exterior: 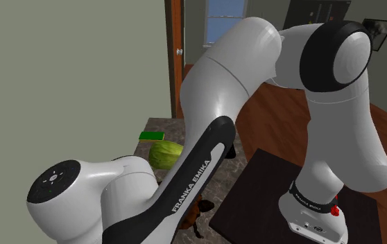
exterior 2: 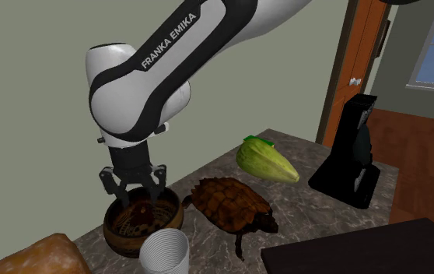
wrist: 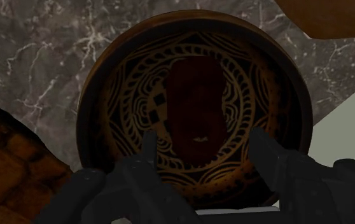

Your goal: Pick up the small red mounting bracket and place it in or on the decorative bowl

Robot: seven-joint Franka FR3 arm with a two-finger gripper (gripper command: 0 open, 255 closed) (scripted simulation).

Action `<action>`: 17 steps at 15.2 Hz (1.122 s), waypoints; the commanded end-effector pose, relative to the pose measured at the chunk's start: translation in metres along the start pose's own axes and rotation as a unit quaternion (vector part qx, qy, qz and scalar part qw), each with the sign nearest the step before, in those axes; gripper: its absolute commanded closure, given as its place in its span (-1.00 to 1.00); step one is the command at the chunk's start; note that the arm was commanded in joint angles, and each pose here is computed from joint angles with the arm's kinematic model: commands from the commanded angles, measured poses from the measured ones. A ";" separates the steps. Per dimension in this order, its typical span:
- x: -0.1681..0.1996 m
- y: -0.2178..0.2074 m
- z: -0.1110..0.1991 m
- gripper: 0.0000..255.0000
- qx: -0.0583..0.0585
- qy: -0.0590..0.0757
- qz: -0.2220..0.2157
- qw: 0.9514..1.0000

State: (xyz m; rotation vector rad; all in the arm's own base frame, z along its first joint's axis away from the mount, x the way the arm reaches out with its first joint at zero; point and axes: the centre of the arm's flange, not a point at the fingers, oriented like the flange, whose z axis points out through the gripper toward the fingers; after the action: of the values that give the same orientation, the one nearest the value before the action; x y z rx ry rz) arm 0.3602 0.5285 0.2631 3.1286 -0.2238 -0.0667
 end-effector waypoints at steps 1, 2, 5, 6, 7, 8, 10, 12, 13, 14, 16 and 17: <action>0.000 0.000 0.000 -1.00 0.000 0.000 0.000 1.000; 0.000 0.000 0.000 -1.00 0.000 0.000 0.000 1.000; 0.000 0.000 0.000 -1.00 0.000 0.000 0.000 1.000; 0.000 0.000 -0.013 -1.00 0.000 0.000 0.000 1.000; 0.000 0.000 -0.026 -1.00 0.000 0.000 0.000 1.000; 0.000 0.000 -0.040 -1.00 0.000 0.000 0.000 1.000; 0.000 0.000 -0.050 -1.00 0.000 0.000 0.000 1.000; 0.000 0.000 -0.050 -1.00 0.000 0.000 0.000 1.000; 0.000 0.000 -0.050 -1.00 0.000 0.000 0.000 1.000; 0.000 0.000 -0.050 -1.00 0.000 0.000 0.000 1.000; 0.000 0.000 -0.050 -1.00 0.000 0.000 0.000 1.000; 0.000 0.000 -0.050 -1.00 0.000 0.000 0.000 1.000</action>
State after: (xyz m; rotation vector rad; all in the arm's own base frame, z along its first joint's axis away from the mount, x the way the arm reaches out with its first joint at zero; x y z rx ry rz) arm 0.3623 0.5286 0.3130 3.1288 -0.2238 -0.0665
